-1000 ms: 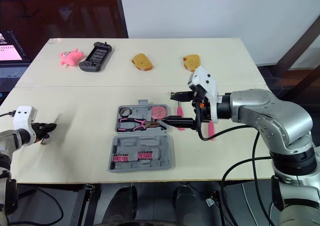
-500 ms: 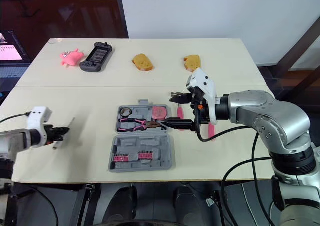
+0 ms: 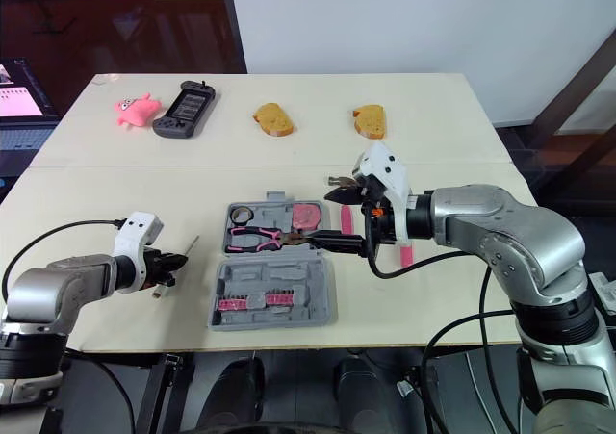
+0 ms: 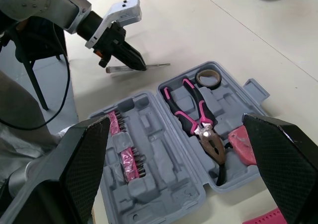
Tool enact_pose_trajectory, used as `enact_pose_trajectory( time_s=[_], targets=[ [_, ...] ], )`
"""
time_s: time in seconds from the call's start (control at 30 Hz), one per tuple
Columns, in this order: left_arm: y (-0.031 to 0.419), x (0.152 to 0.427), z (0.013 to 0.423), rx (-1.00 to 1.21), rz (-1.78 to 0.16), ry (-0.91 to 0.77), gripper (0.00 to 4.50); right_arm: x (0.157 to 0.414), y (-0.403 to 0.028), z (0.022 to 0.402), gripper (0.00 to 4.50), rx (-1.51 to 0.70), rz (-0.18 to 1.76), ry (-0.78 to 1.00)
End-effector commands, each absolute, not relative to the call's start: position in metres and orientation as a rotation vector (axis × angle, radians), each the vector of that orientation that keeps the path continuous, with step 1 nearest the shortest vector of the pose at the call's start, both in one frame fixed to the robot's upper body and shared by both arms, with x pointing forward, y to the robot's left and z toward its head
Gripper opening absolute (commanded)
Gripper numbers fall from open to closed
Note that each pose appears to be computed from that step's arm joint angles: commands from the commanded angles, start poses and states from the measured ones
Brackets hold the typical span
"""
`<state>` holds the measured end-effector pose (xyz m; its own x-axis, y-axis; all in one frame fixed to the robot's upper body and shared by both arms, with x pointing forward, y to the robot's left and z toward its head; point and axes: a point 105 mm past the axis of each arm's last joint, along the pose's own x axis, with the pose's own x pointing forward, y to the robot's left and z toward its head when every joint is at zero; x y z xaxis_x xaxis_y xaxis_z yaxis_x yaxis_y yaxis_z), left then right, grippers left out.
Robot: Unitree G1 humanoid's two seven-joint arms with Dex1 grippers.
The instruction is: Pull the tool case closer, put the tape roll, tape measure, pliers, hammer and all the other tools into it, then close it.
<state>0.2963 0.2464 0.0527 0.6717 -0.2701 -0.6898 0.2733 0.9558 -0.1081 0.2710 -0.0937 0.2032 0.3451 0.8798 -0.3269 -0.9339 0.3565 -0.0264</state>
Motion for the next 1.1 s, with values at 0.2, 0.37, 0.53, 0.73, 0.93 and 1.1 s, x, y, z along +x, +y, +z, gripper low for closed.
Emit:
enact_pose_trajectory(
  time_s=[0.2, 0.37, 0.53, 0.73, 0.93, 1.1],
  targets=[
    [0.251, 0.289, 0.082, -0.048, -0.346, 0.746, 2.88, 0.265, -0.088, 0.210, 4.50, -0.220, 1.204, 0.221],
    [0.258, 0.277, 0.082, -0.007, -0.393, 0.776, 2.88, 0.264, -0.084, 0.206, 4.50, -0.206, 1.198, 0.216],
    [0.261, 0.277, 0.079, 0.084, -0.458, 0.794, 2.88, 0.262, -0.079, 0.201, 4.50, -0.188, 1.191, 0.212],
    [0.260, 0.283, 0.071, 0.138, -0.498, 0.812, 2.88, 0.261, -0.078, 0.199, 4.50, -0.176, 1.173, 0.210],
    [0.250, 0.284, 0.067, 0.216, -0.541, 0.837, 2.88, 0.261, -0.081, 0.197, 4.50, -0.179, 1.156, 0.217],
    [0.240, 0.287, 0.065, 0.252, -0.536, 0.843, 2.63, 0.261, -0.081, 0.197, 4.50, -0.182, 1.151, 0.218]
  ],
)
